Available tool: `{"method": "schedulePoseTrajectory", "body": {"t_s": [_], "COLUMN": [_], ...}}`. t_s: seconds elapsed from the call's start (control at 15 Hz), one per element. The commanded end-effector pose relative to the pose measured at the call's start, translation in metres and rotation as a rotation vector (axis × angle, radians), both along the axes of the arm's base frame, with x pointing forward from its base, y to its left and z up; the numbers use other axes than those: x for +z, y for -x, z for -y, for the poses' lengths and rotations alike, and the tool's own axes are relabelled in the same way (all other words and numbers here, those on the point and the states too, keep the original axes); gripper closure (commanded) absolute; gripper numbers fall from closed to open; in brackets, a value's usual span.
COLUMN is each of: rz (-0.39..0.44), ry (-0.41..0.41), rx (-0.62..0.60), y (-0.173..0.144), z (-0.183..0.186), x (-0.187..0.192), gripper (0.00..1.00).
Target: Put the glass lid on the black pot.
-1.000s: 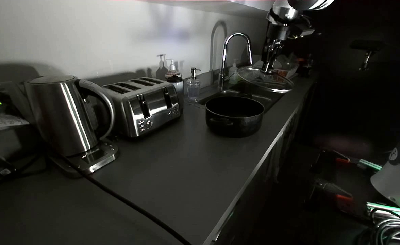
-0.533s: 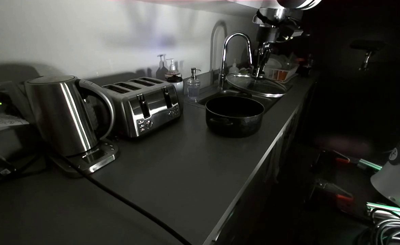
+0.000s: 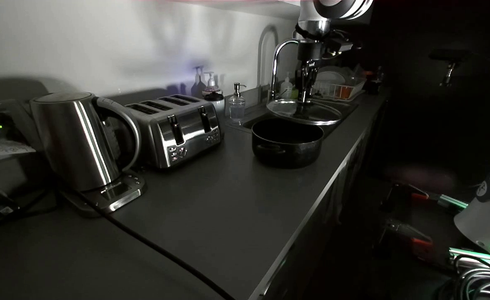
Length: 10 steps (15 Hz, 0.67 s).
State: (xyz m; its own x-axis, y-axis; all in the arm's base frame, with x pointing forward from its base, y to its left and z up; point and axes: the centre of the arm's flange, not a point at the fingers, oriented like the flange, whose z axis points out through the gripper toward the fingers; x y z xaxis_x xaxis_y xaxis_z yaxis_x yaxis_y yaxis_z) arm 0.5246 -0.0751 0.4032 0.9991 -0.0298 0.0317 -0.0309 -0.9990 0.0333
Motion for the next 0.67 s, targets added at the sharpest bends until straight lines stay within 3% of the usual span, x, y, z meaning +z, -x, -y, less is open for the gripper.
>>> {"method": "schedulePoseTrajectory", "body": {"t_s": [0.0,0.6], "rz": [-0.026,-0.049], "ry": [0.004,0.013], "rx": [0.01,0.052], "y": [-0.028,-0.051], "z": [-0.007,-0.03], "x": [0.003,-0.019], "gripper": [0.75,0.75]}}
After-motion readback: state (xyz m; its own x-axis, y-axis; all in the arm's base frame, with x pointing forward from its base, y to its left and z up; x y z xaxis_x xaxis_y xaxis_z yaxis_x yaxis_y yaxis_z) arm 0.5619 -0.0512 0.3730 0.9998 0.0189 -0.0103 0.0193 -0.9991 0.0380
